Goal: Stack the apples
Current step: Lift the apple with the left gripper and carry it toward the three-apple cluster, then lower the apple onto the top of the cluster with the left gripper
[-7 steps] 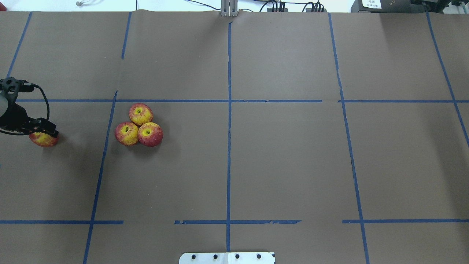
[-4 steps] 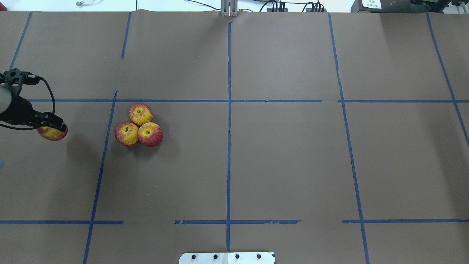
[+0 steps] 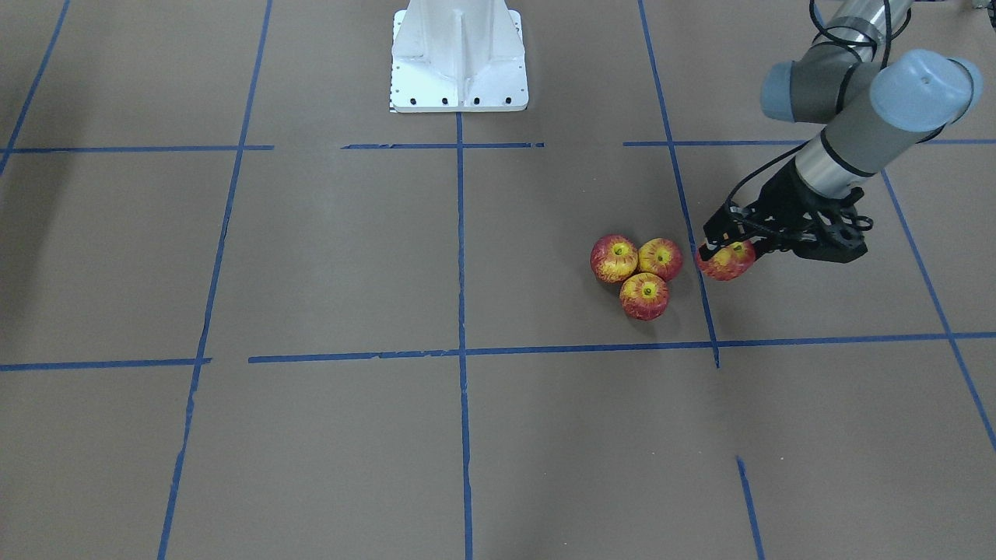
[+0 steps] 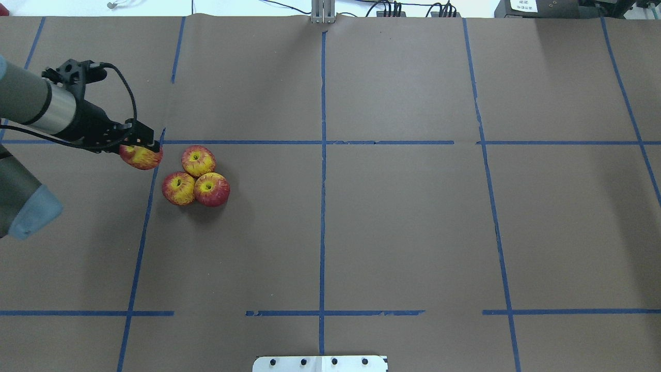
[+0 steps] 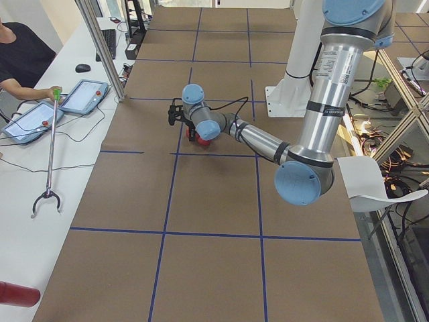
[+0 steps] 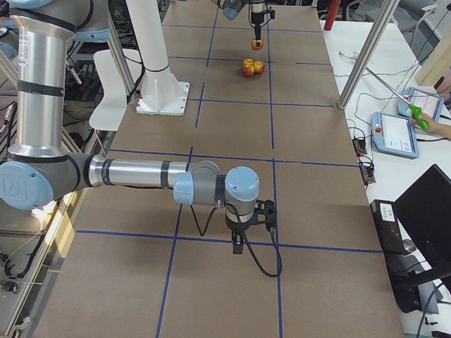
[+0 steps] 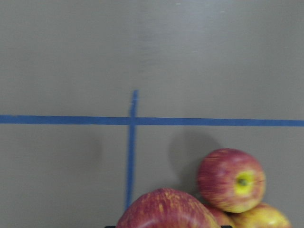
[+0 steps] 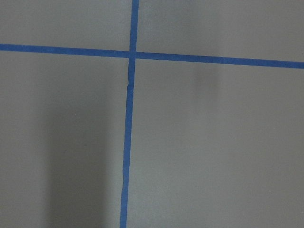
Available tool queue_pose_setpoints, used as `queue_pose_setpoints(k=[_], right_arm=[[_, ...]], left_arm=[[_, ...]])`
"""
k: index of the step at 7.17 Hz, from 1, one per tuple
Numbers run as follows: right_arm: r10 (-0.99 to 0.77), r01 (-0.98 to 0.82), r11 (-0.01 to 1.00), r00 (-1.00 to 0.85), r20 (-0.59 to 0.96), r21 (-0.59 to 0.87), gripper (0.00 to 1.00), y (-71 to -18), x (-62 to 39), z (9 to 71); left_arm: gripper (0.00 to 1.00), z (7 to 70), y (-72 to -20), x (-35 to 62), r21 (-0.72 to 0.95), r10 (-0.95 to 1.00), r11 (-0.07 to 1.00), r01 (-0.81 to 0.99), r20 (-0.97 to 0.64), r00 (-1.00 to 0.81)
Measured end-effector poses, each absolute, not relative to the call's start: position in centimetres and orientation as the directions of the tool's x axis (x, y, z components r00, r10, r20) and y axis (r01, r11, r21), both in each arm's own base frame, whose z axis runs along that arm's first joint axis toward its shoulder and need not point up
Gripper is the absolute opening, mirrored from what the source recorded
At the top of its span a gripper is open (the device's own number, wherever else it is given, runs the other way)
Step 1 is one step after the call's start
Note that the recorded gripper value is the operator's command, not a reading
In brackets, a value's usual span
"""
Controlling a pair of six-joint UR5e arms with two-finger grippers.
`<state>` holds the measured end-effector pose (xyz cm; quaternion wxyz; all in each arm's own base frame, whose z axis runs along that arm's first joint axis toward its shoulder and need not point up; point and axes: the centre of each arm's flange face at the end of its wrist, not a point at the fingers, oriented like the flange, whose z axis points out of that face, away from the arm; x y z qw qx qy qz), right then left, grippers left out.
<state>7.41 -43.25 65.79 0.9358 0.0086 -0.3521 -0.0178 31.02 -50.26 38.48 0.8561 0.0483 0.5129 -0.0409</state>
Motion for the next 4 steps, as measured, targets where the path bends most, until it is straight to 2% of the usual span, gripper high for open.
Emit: queue_pose_setpoints(k=[4], right_arm=[[-0.039,0.027,0.999,0.751,0.659,0.029,1.00,-43.2,7.4,65.8]], left_arm=[[0.00,34.1,-48.1,37.2,0.037,-0.052,0.989,0.145,-0.823,0.565]])
